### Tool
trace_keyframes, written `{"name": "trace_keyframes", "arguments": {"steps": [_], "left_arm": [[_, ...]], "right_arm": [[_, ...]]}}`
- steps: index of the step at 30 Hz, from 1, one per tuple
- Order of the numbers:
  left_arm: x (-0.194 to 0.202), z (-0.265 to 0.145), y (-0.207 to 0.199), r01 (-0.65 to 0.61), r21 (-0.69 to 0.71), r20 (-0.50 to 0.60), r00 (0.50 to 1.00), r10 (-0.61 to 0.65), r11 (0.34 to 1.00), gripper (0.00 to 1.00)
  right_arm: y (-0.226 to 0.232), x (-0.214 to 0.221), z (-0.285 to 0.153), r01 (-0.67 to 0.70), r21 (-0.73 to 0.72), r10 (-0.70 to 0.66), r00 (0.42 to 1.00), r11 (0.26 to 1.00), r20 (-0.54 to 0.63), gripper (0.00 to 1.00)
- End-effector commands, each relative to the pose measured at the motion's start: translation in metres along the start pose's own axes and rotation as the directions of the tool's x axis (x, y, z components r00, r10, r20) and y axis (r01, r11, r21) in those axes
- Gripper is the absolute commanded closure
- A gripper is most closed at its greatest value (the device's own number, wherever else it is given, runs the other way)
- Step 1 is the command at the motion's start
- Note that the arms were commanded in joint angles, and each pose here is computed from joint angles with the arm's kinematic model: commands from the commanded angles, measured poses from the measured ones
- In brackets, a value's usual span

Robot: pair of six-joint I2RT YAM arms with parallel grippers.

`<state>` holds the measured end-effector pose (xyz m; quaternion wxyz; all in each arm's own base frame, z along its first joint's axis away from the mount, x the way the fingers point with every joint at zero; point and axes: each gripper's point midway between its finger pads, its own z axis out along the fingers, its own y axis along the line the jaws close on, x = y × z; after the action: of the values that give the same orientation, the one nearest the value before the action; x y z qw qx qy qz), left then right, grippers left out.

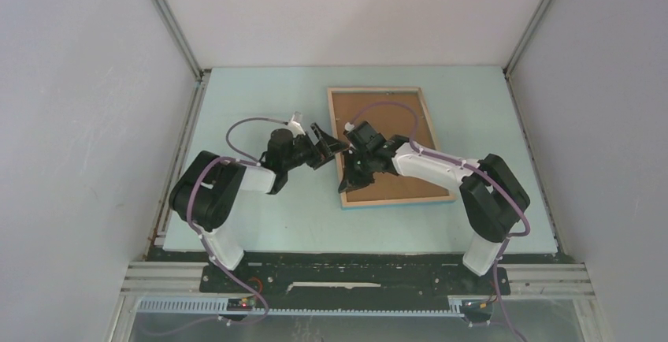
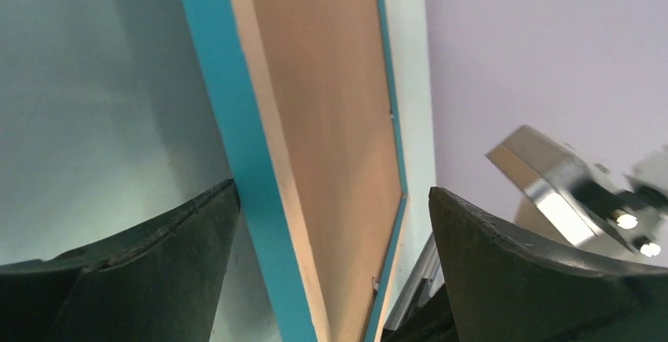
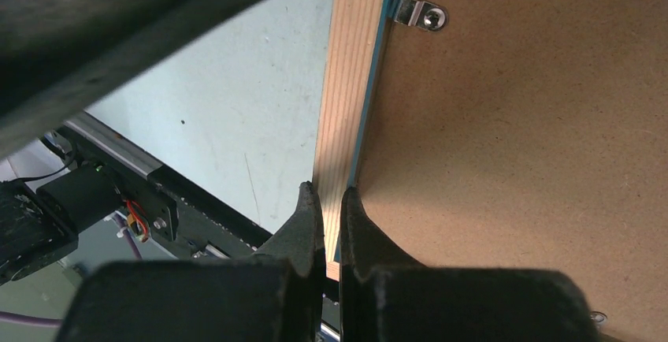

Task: Put the photo into the frame
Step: Turn over the photo frame at the center of the board.

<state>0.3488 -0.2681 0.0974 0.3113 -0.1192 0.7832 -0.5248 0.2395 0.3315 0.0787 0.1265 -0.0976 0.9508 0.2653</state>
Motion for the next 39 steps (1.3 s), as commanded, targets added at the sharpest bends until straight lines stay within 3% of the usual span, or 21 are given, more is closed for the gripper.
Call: {"name": "trace_keyframes", "arguments": {"steps": [1, 5, 17, 26, 27, 29, 32, 39], "left_arm": [[0.000, -0.005, 0.026, -0.023, -0.176, 0.009, 1.000, 0.025, 0.984, 0.04], [0.003, -0.003, 0.020, -0.024, -0.144, -0.008, 1.000, 0.023, 0.989, 0.05], [0.007, -0.003, 0.011, -0.041, -0.078, -0.025, 0.999, 0.039, 0.996, 0.31], [0.005, -0.008, 0.001, -0.054, -0.020, 0.001, 0.999, 0.054, 0.998, 0.79], [0.006, -0.008, 0.001, -0.054, -0.017, -0.002, 0.999, 0.054, 0.998, 0.84], [0.005, -0.009, -0.001, -0.059, -0.006, 0.000, 0.998, 0.059, 0.998, 0.89], [0.005, -0.011, -0.002, -0.064, -0.003, 0.009, 0.998, 0.064, 0.998, 0.98], [0.003, -0.012, -0.005, -0.066, 0.008, 0.021, 0.998, 0.066, 0.998, 1.00]], "right_arm": [[0.032, -0.013, -0.010, 0.071, -0.109, -0.064, 0.996, 0.992, 0.062, 1.00], [0.037, -0.011, -0.013, 0.086, -0.106, -0.078, 0.994, 0.991, 0.075, 1.00], [0.048, -0.001, -0.008, 0.109, -0.119, -0.102, 0.993, 0.987, 0.062, 1.00], [0.033, 0.002, -0.014, 0.159, -0.009, -0.157, 0.984, 0.987, 0.087, 1.00], [0.030, 0.003, -0.016, 0.170, 0.011, -0.170, 0.981, 0.985, 0.094, 0.93], [0.024, 0.004, -0.019, 0.189, 0.033, -0.192, 0.975, 0.981, 0.110, 0.65], [0.017, 0.005, -0.025, 0.210, 0.053, -0.216, 0.968, 0.976, 0.125, 0.39], [0.014, 0.009, -0.058, 0.340, 0.097, -0.354, 0.903, 0.935, 0.246, 0.07]]}}
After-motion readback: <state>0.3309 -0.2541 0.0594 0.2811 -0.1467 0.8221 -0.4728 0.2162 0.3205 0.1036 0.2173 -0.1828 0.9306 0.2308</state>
